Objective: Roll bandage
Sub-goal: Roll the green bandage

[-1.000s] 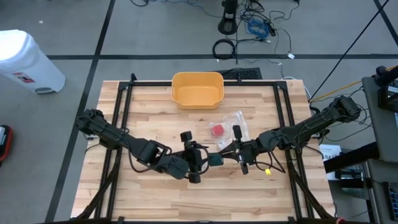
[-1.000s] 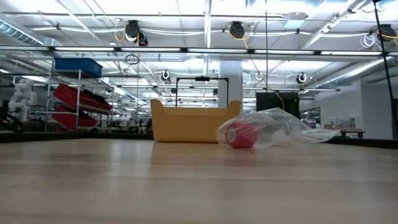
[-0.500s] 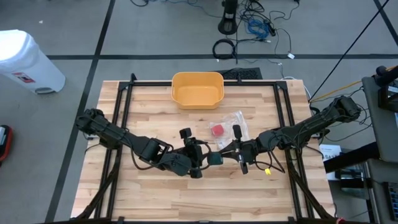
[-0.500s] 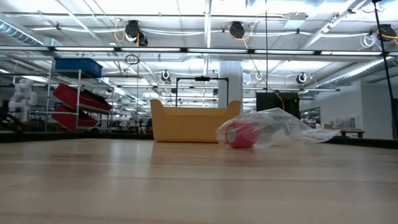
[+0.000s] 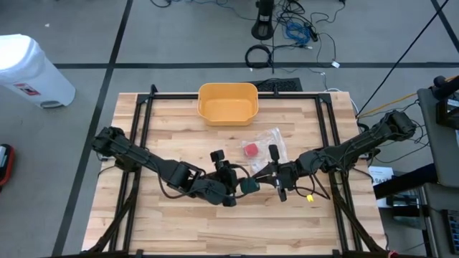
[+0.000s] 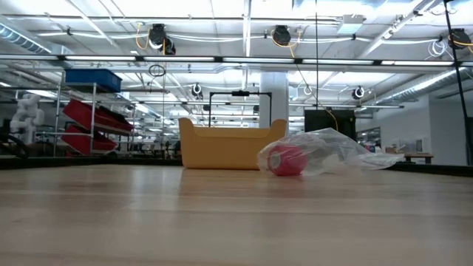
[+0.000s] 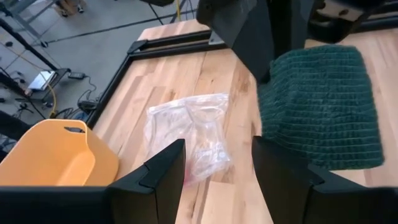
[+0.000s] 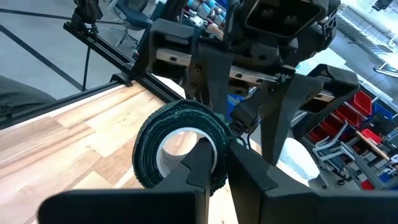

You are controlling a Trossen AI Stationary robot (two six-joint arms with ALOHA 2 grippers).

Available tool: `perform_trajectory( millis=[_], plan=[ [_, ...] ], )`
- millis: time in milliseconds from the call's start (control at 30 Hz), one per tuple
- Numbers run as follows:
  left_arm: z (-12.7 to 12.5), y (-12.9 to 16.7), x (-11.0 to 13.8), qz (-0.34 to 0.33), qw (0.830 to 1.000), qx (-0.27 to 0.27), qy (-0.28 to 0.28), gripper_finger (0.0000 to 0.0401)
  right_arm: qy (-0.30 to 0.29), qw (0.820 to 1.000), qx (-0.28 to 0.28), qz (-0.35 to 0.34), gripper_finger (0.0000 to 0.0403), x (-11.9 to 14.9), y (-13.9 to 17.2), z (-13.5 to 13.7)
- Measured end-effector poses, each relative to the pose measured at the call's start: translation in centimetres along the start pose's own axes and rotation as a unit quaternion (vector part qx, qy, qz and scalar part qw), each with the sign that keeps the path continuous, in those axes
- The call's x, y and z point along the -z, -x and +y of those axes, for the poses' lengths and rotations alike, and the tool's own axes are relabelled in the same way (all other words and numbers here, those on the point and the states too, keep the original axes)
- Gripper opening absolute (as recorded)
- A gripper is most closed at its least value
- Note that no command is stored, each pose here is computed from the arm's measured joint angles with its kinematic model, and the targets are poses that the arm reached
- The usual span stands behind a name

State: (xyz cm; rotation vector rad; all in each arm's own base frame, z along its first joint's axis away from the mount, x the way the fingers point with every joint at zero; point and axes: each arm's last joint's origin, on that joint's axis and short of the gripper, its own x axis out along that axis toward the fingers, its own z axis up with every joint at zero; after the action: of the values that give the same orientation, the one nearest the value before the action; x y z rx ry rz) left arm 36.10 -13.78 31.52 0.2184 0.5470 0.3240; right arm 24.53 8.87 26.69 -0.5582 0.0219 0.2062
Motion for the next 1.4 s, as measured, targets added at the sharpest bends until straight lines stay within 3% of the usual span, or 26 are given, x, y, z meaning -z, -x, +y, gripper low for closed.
perform_trajectory(
  millis=[167, 500, 933, 1167, 1400],
  plan=[
    [0.2, 0.5, -0.2, -0.006, 1.000, -0.005, -0.002, 0.0191, 0.000, 1.000, 0.000, -0.002, 0.0034, -0.1, 0.0, 0.0],
    [-1.0, 4.2, -1.1, -0.044, 0.999, 0.002, -0.027, 0.0191, -0.002, 1.000, 0.005, -0.005, 0.0034, -0.1, 0.0, 0.0],
    [-3.9, 6.9, -1.0, -0.091, 0.995, -0.013, -0.032, 0.0191, -0.077, 0.993, 0.033, -0.081, 0.0034, -2.1, 1.2, -1.2],
    [-4.9, 7.0, -2.7, -0.163, 0.985, -0.026, -0.045, 0.0191, -0.125, 0.981, -0.009, -0.150, 0.0034, -3.4, 2.1, -1.5],
    [-5.5, 6.8, -3.6, -0.210, 0.977, -0.015, -0.023, 0.0191, -0.136, 0.975, -0.011, -0.176, 0.0034, -4.0, 2.3, -1.4]
  ],
)
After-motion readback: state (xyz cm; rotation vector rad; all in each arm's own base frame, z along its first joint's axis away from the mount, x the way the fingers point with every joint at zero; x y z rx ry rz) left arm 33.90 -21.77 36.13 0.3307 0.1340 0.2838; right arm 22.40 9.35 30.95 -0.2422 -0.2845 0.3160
